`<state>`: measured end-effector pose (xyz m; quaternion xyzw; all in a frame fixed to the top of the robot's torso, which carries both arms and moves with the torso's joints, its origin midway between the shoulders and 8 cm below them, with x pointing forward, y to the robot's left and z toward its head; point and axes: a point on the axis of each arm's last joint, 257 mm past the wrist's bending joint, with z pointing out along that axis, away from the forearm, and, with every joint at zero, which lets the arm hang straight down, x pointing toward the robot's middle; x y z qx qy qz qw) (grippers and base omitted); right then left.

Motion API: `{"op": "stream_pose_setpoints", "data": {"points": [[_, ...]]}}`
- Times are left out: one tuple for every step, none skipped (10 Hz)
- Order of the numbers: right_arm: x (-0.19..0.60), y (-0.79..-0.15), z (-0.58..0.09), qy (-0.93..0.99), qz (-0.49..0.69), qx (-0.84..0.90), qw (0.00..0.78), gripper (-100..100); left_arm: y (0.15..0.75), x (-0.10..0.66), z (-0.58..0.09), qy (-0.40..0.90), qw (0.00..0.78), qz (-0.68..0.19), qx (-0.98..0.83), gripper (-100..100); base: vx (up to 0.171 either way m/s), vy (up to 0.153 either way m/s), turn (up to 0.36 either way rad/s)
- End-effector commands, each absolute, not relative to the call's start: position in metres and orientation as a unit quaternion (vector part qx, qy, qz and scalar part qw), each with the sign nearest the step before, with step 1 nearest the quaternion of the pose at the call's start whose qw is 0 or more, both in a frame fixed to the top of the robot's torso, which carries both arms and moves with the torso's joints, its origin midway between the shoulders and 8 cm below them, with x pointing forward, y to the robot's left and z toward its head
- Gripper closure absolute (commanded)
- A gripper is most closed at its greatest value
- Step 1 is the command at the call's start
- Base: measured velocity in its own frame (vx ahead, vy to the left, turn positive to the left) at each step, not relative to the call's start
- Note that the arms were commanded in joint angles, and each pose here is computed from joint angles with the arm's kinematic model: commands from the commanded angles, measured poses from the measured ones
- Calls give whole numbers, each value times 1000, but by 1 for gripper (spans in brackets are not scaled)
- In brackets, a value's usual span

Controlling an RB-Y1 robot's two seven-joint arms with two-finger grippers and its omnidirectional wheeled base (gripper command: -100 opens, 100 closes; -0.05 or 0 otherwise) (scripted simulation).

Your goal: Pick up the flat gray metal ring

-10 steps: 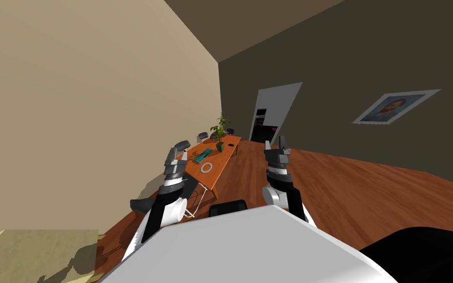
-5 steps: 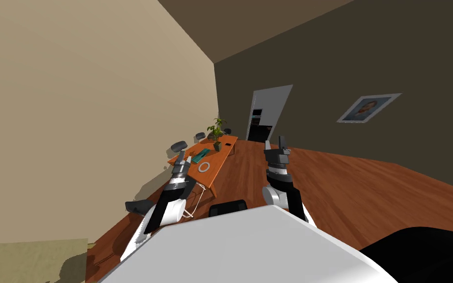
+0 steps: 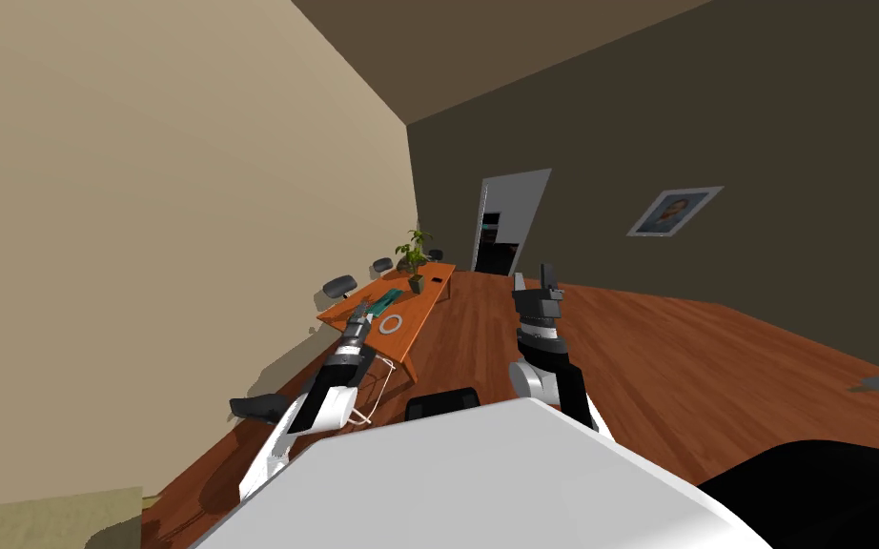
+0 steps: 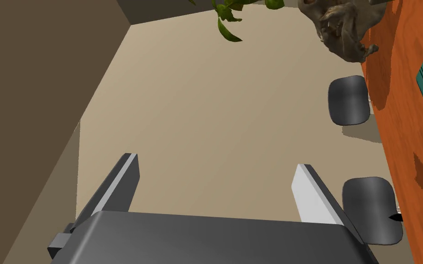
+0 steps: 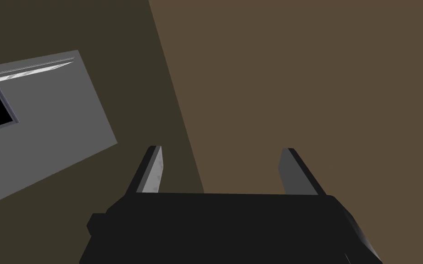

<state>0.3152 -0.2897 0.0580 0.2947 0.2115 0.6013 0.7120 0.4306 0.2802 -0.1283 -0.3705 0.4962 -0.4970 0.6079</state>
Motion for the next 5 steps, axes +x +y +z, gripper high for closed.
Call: {"op": "stream_pose_setpoints", "data": {"points": [[315,-290,58,211,601,295,712,0,294,439,-156,523,597,-469,-387,-100,-46,-28,-124],[315,-290,58,211,601,295,712,0,295,440,-162,528,592,-463,-394,-100,-34,-20,-75],[315,-290,58,211,601,295,712,0,309,445,-186,548,584,-440,-407,-100,-25,-33,-120],[315,-290,58,211,601,295,712,0,310,446,-190,552,580,-435,-412,-100,-23,-29,-52],[315,-290,58,211,601,295,712,0,322,451,-207,567,575,-415,-420,-100,-27,-34,-88]]}}
